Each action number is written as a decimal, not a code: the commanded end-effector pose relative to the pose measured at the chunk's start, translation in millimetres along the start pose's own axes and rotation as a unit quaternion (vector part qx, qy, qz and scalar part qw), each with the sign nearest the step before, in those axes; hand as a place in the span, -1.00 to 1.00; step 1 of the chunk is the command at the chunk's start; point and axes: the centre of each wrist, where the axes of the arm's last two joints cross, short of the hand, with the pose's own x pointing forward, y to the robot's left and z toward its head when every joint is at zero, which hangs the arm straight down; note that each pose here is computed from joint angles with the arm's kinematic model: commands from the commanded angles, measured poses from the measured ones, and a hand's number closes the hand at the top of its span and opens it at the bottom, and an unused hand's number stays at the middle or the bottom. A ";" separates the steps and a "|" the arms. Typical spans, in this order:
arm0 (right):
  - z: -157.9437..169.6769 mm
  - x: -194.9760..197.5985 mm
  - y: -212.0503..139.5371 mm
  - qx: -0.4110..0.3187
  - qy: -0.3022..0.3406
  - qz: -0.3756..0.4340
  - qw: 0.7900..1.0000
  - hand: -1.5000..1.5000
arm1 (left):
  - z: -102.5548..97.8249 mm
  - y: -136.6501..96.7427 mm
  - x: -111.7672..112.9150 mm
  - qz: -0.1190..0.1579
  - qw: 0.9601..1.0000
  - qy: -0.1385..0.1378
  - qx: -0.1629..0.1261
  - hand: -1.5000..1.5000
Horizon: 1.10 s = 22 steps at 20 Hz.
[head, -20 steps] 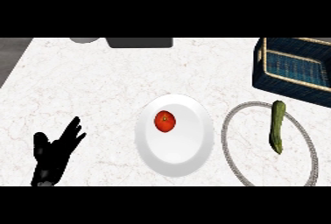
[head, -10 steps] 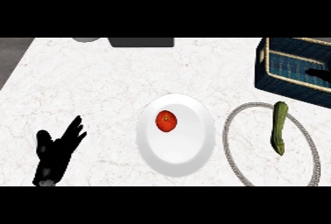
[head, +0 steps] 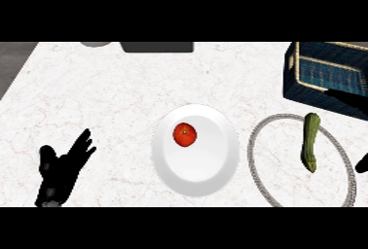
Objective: Pick the squash from the placemat and place it in the basket
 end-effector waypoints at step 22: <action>-39.6 -14.8 56.9 0.007 0.006 0.026 1.000 -1.00 | 0.9 -1.8 -18.5 -0.007 0.999 0.053 0.004 0.00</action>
